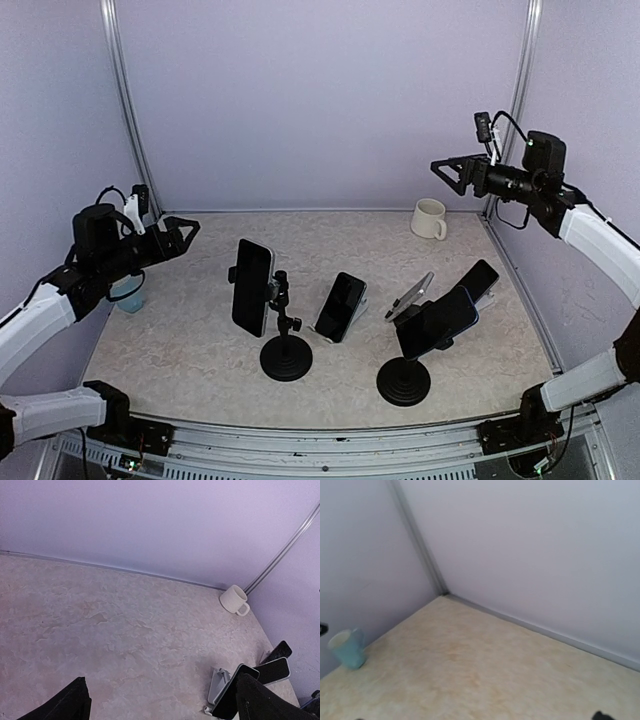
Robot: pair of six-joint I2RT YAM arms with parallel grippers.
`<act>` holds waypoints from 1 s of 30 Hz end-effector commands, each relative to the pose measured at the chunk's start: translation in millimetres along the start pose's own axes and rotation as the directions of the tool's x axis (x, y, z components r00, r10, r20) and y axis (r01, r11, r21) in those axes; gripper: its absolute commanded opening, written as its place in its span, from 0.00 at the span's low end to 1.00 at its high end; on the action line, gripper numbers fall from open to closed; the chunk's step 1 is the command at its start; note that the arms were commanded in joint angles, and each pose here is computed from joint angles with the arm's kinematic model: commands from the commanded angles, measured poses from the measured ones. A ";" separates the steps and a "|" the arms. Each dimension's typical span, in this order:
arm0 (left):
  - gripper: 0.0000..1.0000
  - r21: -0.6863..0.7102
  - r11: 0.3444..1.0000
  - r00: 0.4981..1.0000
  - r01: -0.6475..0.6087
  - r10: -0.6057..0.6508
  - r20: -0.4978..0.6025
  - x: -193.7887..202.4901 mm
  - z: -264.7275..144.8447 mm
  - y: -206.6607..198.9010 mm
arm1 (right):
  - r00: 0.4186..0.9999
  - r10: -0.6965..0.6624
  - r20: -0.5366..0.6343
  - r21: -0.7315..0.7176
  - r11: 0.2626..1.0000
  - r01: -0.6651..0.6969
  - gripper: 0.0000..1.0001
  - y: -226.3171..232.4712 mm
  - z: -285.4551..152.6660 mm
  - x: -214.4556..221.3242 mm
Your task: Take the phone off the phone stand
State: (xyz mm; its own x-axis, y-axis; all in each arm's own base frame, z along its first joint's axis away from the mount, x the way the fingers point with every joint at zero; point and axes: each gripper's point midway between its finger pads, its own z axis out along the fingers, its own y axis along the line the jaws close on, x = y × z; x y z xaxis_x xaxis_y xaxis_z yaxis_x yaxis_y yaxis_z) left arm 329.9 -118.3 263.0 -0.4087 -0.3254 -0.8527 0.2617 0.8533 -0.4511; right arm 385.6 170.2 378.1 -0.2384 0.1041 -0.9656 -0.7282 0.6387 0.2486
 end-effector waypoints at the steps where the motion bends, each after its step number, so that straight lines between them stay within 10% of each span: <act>1: 0.99 0.111 0.993 0.998 -0.043 0.046 -0.031 7.7 -25.6 -25.5 | 0.996 -0.089 -0.025 -0.097 0.991 0.086 0.96 50.9 11.4 -8.8; 30: 0.99 0.429 0.903 0.967 -0.028 0.134 -0.218 81.6 -116.0 -129.2 | 0.790 -0.613 -0.015 -0.398 0.729 0.557 0.87 271.0 58.5 95.2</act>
State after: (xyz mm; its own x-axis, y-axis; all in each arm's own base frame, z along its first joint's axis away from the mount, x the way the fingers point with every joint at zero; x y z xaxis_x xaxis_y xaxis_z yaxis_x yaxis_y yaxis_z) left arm 167.7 -204.6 288.2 -0.5265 -0.1105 -0.8430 0.6461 0.5924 -0.4812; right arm 205.7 388.3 360.0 0.1983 -0.2757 -0.9406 -0.9413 0.2139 -0.2612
